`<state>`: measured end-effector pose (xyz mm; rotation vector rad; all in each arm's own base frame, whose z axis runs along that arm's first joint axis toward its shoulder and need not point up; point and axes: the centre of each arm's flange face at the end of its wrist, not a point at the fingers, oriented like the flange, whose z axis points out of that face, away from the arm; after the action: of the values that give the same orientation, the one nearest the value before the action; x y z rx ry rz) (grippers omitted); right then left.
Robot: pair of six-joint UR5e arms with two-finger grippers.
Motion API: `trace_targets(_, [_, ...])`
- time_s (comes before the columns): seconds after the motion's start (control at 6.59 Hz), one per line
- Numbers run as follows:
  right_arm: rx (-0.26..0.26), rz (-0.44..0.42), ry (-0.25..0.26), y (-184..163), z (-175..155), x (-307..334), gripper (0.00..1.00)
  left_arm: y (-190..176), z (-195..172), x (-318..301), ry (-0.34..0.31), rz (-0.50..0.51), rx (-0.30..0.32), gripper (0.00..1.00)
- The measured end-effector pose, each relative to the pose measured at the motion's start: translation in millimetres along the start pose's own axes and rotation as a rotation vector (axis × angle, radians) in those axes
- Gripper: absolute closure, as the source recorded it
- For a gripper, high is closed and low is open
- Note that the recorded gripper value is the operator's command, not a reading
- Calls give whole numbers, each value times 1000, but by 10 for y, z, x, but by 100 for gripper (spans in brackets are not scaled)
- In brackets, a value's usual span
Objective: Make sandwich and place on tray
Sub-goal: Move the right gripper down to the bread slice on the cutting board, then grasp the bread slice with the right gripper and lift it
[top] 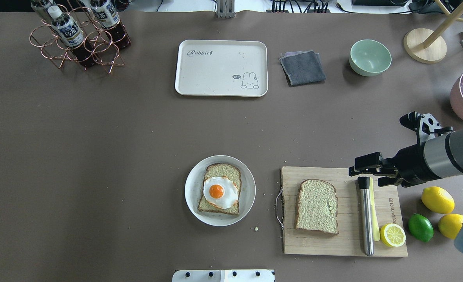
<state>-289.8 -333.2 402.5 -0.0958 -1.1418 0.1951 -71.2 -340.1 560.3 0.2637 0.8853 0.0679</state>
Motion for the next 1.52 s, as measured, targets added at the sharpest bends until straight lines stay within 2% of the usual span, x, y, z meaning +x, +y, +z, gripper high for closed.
trace_targets(0.15, [-3, -22, -13, 33, 184, 49, 11, -14, 6, 20, 1, 13, 3, 2])
trace_targets(0.46, [5, -50, -3, 144, 468, 96, 20, -43, 5, 41, 2, 29, 11, 2])
trace_targets(0.76, [7, -82, 17, 285, 793, 45, 25, -67, 2, 45, -1, 36, 16, 2])
trace_targets(0.91, [-5, -93, 23, 328, 972, -5, 35, -70, 4, 41, -3, 36, 16, 2])
trace_targets(1.06, [-16, -101, 32, 356, 1105, -14, 61, -71, 7, 36, -4, 35, 15, 2])
trace_targets(1.21, [-20, -104, 34, 363, 1144, -14, 100, -69, 8, 33, -5, 34, 15, 2])
trace_targets(1.52, [-48, -104, 26, 422, 1124, -52, 100, -44, 16, 20, -5, 30, 12, 2])
